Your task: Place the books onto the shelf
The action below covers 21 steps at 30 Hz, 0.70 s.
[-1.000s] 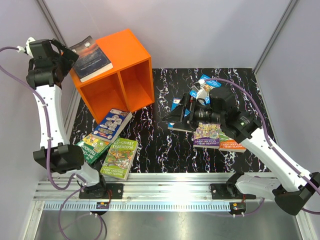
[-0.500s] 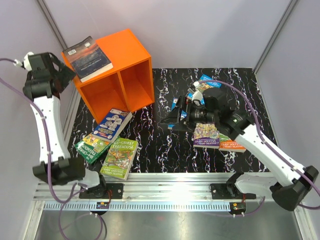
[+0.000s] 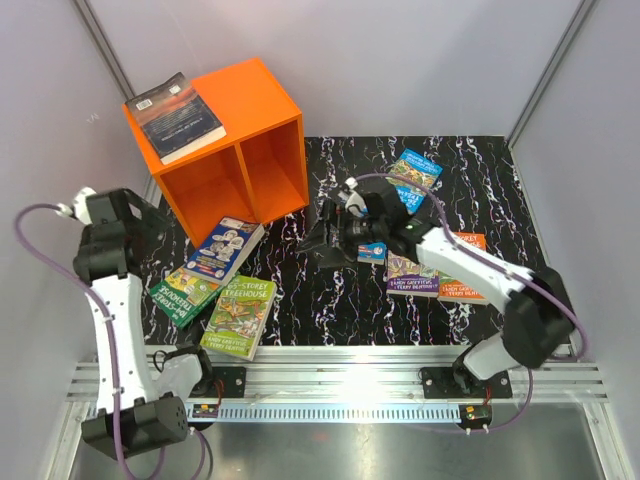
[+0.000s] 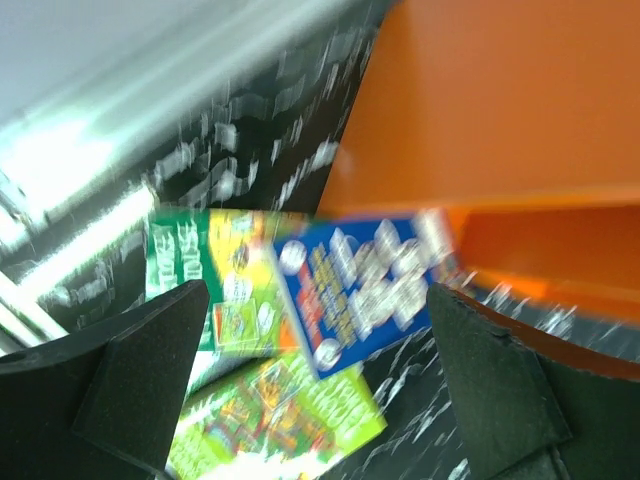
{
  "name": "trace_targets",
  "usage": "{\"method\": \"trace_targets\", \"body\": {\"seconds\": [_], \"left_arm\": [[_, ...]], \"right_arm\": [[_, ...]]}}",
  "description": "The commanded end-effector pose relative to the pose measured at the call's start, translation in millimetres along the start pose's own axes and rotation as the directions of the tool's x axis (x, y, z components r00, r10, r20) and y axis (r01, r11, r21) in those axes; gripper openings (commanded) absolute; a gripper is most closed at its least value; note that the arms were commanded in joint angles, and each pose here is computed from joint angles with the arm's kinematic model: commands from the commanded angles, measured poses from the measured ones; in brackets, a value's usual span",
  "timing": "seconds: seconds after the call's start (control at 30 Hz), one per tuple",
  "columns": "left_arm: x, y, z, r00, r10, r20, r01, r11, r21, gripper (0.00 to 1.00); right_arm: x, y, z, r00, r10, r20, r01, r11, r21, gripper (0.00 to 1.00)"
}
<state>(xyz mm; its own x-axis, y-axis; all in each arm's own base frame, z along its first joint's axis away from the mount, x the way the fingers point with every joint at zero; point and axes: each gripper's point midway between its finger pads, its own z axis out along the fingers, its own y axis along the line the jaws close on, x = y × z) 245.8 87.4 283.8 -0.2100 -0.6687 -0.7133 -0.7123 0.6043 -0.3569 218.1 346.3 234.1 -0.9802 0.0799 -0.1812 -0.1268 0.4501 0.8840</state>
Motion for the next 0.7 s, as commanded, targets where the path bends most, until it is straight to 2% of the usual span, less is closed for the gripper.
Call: {"method": "trace_targets", "body": {"seconds": [0.0, 0.1, 0.27, 0.43, 0.47, 0.53, 0.57, 0.6, 0.67], "left_arm": [[59, -1, 32, 0.984, 0.007, -0.175, 0.004, 0.998, 0.064, 0.99], [105, -1, 52, 0.952, 0.030, -0.306, 0.008, 0.992, 0.123, 0.99], [138, 17, 66, 0.927, 0.050, -0.372, -0.017, 0.996, 0.092, 0.99], [150, 27, 68, 0.903, 0.086, -0.420, -0.061, 0.996, 0.072, 0.99], [150, 26, 67, 0.902, 0.090, -0.423, -0.064, 0.995, 0.076, 0.99], [151, 26, 65, 0.895, 0.098, -0.434, -0.070, 0.994, 0.079, 0.99], [148, 24, 64, 0.897, 0.098, -0.431, -0.068, 0.994, 0.085, 0.99], [148, 23, 63, 0.895, 0.101, -0.435, -0.069, 0.994, 0.090, 0.99], [147, 20, 62, 0.893, 0.097, -0.440, -0.061, 0.993, 0.096, 0.99]], "right_arm": [[-17, -4, 36, 0.999, 0.008, -0.035, -0.011, 0.997, -0.083, 1.00], [-39, -8, 67, 1.000, 0.003, -0.031, -0.006, 0.994, -0.113, 1.00], [-64, -6, 115, 0.999, 0.020, -0.033, -0.026, 0.984, -0.176, 1.00], [-79, -18, 168, 0.998, 0.066, -0.007, -0.065, 0.972, -0.226, 1.00], [-80, -7, 176, 0.997, 0.073, -0.010, -0.073, 0.966, -0.250, 1.00], [-79, -20, 199, 0.995, 0.094, -0.014, -0.094, 0.967, -0.235, 1.00], [-78, -9, 207, 0.997, 0.080, -0.017, -0.082, 0.966, -0.246, 1.00], [-74, -22, 218, 0.995, 0.098, -0.028, -0.102, 0.973, -0.208, 1.00], [-77, -20, 228, 0.997, 0.078, 0.002, -0.076, 0.979, -0.189, 1.00]]}}
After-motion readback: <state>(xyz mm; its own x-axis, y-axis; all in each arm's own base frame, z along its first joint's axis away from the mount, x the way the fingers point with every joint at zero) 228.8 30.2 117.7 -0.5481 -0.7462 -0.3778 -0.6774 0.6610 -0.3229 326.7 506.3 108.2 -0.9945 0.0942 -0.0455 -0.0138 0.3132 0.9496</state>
